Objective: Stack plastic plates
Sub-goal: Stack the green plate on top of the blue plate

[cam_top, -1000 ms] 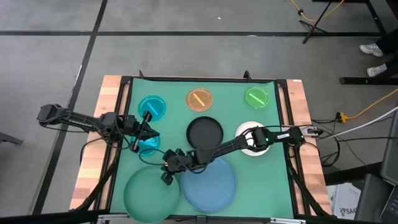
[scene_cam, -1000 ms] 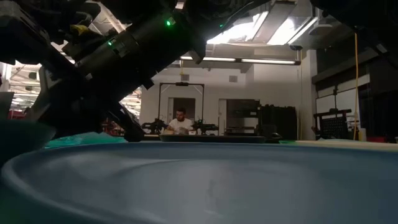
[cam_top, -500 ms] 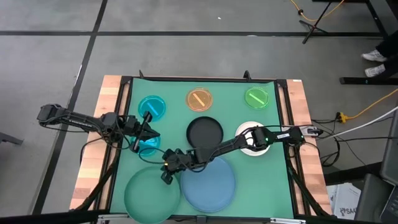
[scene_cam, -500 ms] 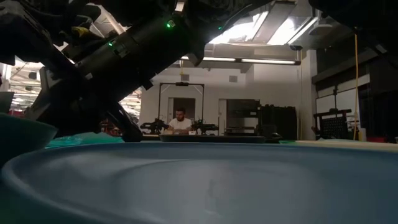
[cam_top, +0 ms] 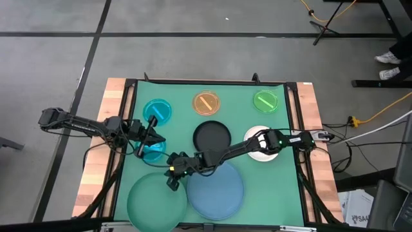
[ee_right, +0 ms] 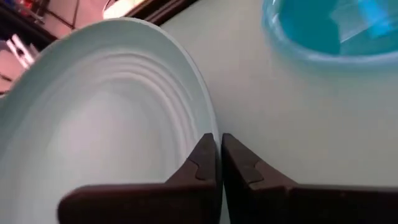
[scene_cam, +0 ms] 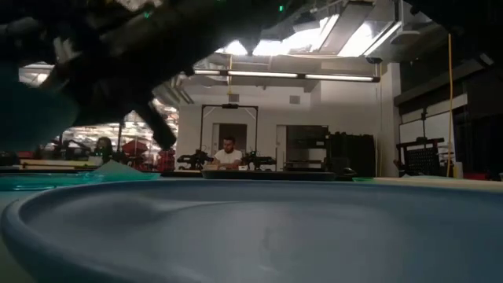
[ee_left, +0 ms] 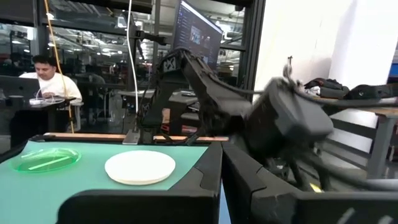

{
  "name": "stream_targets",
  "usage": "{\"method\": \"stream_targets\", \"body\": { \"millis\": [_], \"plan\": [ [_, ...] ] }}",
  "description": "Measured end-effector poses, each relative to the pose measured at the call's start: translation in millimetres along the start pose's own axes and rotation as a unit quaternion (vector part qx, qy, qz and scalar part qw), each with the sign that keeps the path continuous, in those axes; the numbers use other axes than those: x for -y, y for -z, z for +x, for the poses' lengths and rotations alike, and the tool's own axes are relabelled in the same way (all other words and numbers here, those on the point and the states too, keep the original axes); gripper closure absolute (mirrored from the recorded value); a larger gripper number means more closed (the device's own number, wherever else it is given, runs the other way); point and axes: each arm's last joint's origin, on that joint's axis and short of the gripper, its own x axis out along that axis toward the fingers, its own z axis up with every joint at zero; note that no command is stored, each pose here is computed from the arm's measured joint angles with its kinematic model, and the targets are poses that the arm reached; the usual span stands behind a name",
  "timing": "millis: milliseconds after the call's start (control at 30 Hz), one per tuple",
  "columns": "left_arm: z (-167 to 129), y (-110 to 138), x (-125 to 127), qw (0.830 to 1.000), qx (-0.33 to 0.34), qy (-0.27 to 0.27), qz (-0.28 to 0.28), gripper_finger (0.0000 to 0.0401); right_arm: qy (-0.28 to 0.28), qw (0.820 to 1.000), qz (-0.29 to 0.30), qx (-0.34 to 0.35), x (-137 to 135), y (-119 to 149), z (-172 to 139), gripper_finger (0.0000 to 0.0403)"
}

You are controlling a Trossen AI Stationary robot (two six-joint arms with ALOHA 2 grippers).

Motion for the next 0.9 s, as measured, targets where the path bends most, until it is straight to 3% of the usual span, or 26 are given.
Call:
{"method": "stream_targets", "body": {
  "millis": [700,900],
  "plan": [
    [0,-1,0,1.000,0.004,0.002,-0.012,0.0397,0.048,0.997,-0.057,-0.033,-23,-5,-37,0.0402],
    [0,0,0,1.000,0.002,0.002,-0.013,0.0397,0.107,0.989,-0.089,-0.049,-28,-9,-60,0.0402]
  ]
}}
